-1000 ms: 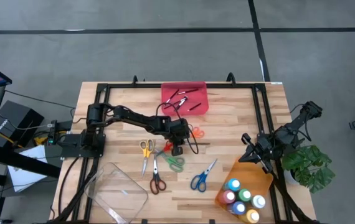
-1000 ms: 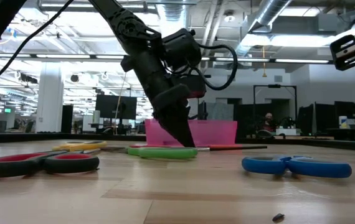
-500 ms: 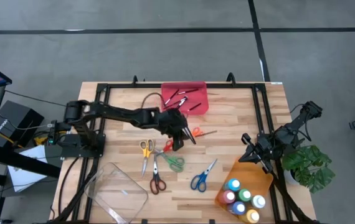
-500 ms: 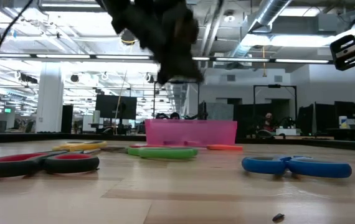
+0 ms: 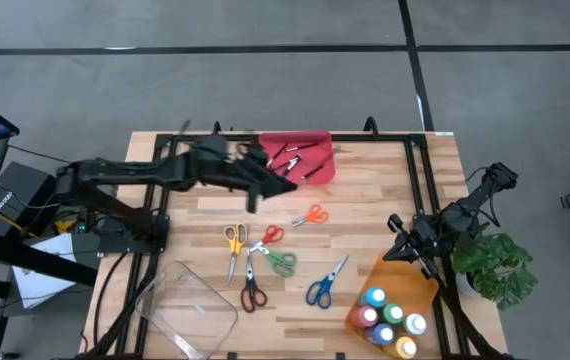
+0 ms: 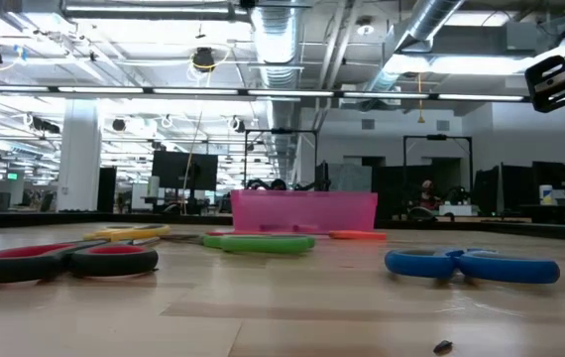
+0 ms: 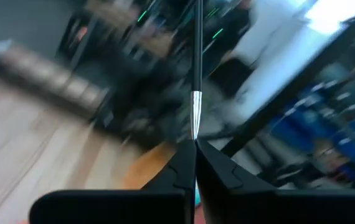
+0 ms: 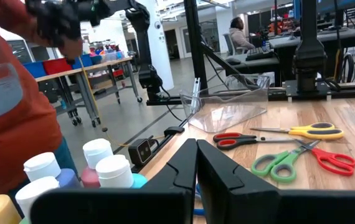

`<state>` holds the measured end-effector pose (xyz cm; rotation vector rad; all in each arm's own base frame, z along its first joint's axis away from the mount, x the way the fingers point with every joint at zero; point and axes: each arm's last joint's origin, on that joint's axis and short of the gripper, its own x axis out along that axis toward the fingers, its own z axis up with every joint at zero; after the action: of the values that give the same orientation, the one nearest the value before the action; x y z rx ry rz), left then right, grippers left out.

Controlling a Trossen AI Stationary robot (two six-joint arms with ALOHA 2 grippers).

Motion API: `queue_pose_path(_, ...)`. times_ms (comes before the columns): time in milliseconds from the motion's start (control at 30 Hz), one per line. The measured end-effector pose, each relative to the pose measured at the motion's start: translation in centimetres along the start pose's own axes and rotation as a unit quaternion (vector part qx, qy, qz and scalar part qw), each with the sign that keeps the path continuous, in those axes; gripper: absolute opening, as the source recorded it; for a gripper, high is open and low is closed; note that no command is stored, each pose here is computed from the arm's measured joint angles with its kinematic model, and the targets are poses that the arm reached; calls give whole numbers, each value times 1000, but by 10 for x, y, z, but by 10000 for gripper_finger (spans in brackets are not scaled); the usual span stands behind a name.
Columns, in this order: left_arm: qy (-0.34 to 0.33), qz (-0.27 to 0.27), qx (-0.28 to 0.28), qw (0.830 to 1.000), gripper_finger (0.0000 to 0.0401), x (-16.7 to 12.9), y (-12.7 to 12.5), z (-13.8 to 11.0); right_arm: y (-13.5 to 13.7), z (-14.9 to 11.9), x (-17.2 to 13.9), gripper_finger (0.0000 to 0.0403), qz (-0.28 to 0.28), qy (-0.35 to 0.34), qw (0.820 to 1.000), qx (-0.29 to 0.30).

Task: Pick & Place Paint Supplies
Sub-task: Put the silver brush into the red bin

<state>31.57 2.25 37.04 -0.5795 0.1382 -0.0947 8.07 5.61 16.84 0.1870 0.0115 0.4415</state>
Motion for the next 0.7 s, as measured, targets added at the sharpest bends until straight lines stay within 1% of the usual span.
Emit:
queue_pose_path(100,-57,-43,16,997,0,-25,-22,18,0,0,0,8,0,0,1000,0)
queue_pose_path(233,-134,-104,38,985,0,-59,-50,38,0,0,0,8,0,0,1000,0)
queue_pose_path(333,-171,-138,47,974,0,-83,-66,47,0,0,0,8,0,0,1000,0)
queue_pose_path(467,-198,-172,54,964,0,-108,-82,51,0,0,0,8,0,0,1000,0)
queue_pose_path(567,-221,-198,60,953,0,-119,-92,54,0,0,0,8,0,0,1000,0)
queue_pose_path(700,-258,-224,92,935,0,-133,-102,57,0,0,0,8,0,0,1000,0)
